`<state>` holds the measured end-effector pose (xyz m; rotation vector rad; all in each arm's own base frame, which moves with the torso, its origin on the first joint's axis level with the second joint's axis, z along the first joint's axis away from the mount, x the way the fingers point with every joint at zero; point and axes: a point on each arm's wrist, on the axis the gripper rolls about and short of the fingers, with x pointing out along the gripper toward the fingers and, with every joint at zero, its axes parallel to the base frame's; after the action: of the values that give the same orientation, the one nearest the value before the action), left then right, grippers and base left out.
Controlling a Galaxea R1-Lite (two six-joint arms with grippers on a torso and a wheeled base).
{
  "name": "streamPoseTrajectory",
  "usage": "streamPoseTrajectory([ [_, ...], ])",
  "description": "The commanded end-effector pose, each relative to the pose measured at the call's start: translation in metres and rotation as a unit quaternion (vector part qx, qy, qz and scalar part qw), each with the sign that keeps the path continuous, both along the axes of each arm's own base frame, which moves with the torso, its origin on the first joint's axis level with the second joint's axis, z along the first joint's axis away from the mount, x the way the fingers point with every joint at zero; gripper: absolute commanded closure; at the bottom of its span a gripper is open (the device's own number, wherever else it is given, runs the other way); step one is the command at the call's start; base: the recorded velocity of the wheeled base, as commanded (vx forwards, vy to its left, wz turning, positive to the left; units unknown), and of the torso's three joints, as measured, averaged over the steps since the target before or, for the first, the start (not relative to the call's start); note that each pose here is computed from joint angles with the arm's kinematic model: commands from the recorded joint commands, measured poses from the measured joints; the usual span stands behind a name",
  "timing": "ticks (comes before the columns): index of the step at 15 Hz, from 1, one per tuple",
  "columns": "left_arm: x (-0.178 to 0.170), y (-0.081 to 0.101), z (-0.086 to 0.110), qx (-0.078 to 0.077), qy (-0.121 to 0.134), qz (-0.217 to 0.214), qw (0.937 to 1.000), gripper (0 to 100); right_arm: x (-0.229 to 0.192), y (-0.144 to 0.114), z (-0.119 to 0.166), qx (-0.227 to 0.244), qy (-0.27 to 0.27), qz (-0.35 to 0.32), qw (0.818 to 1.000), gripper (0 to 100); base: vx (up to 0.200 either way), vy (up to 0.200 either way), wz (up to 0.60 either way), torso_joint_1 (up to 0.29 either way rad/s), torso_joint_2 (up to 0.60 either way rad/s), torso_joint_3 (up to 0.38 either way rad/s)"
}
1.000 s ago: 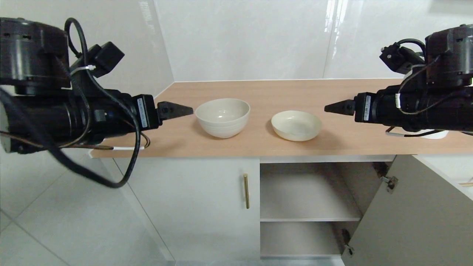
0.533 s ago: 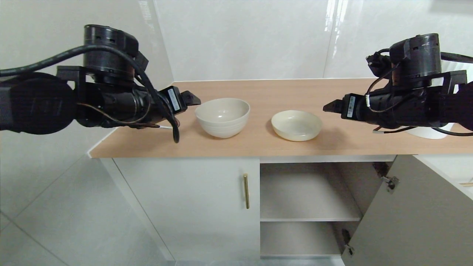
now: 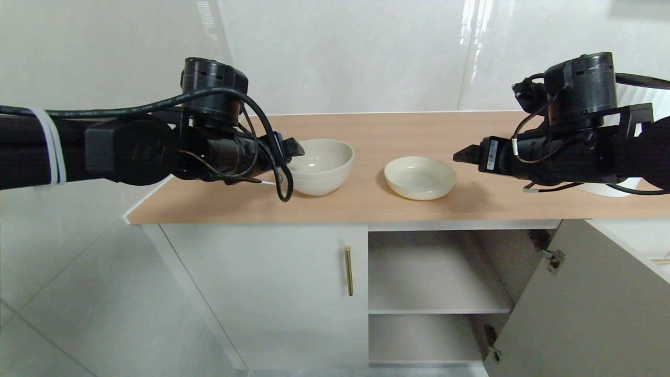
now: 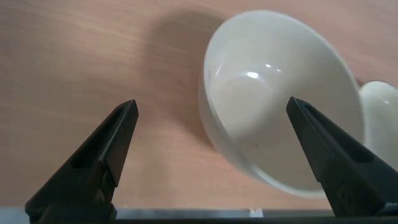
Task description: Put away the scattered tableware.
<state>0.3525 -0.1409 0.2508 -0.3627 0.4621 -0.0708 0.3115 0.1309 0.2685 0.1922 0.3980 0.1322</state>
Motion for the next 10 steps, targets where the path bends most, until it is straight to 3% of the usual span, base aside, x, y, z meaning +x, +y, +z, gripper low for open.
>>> streamPoseTrajectory([
  [1,0.006,-0.003,-0.008,0.004,0.008,-0.001,1.0,0,-0.001,0.0,0.001,0.0,-0.001,0.0,1.0,0,0.0,0.0,0.0,0.0,0.0,0.0],
  [2,0.005,-0.003,-0.006,0.003,0.006,-0.001,1.0,100,0.0,0.0,0.0,0.0,0.0,0.0,1.0,0,0.0,0.0,0.0,0.0,0.0,0.0],
  [6,0.002,-0.002,-0.004,0.002,0.005,-0.002,1.0,100,0.001,0.0,0.0,-0.001,0.0,0.001,1.0,0,0.0,0.0,0.0,0.0,0.0,0.0],
  [10,-0.019,0.006,0.017,-0.008,-0.016,-0.003,0.9998,100,0.004,0.002,-0.005,-0.003,0.006,0.001,1.0,0,0.0,0.0,0.0,0.0,0.0,0.0],
])
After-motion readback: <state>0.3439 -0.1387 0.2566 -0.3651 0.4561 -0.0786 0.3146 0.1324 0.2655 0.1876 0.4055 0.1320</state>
